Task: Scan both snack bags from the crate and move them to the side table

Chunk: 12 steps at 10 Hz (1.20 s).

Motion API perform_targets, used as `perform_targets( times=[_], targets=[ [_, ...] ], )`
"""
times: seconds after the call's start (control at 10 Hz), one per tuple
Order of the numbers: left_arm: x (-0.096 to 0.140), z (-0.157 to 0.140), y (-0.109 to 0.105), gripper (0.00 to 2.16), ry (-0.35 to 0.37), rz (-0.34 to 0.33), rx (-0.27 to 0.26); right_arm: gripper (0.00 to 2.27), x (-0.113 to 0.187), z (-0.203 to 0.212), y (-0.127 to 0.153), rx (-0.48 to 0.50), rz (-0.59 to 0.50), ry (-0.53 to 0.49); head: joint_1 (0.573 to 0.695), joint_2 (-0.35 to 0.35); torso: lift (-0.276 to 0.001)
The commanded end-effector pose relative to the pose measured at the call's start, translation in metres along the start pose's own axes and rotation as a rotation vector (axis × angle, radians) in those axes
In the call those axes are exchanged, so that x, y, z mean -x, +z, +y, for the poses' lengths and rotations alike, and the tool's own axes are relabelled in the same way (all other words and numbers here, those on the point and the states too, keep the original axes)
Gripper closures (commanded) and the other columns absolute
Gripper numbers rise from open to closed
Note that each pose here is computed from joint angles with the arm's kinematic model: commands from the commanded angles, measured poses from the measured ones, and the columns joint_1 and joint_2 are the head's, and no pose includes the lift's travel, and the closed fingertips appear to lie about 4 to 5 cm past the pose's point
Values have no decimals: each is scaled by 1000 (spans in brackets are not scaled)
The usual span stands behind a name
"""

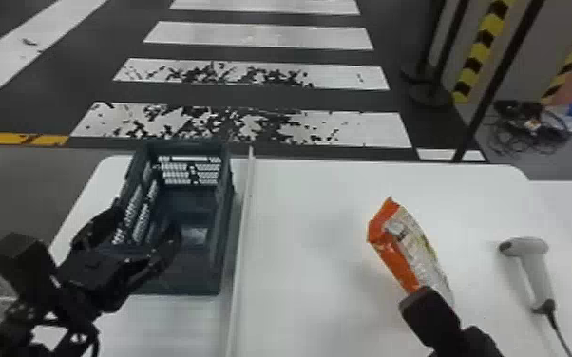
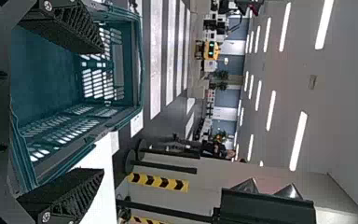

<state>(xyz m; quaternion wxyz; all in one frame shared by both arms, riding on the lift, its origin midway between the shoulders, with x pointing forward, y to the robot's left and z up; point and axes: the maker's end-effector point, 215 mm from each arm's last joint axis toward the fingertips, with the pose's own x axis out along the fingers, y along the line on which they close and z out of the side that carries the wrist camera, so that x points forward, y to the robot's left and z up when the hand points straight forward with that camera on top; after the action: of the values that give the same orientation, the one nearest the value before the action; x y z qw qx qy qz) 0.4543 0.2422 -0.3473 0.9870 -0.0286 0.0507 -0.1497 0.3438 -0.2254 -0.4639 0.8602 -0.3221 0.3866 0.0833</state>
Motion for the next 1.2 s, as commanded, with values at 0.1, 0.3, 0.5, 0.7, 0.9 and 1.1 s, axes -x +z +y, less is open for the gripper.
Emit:
perform_targets(
  times=[0.1,0.3,0.5,0.7,0.9,1.1],
  targets=[
    [0,0,0,93,-2,0,1,360,1,24,1,-35,-13,92,695,37,-99],
    [0,0,-1,93,-2,2,1,107,3,26,-1,-65,-17,122,695,51,-99],
    [0,0,-1,93,-2,2,1,110,7,17,10,-161,-54,165,695,54,-99],
    [0,-1,-1,93,-1,1,3,110,12,6,34,-288,-128,231,695,55,-99],
    [0,-1,-1,93,-2,1,4,107,13,-6,65,-434,-215,303,695,65,-99],
    [0,-2,-1,93,-3,1,6,107,10,-17,87,-542,-281,347,695,73,-99]
  ],
)
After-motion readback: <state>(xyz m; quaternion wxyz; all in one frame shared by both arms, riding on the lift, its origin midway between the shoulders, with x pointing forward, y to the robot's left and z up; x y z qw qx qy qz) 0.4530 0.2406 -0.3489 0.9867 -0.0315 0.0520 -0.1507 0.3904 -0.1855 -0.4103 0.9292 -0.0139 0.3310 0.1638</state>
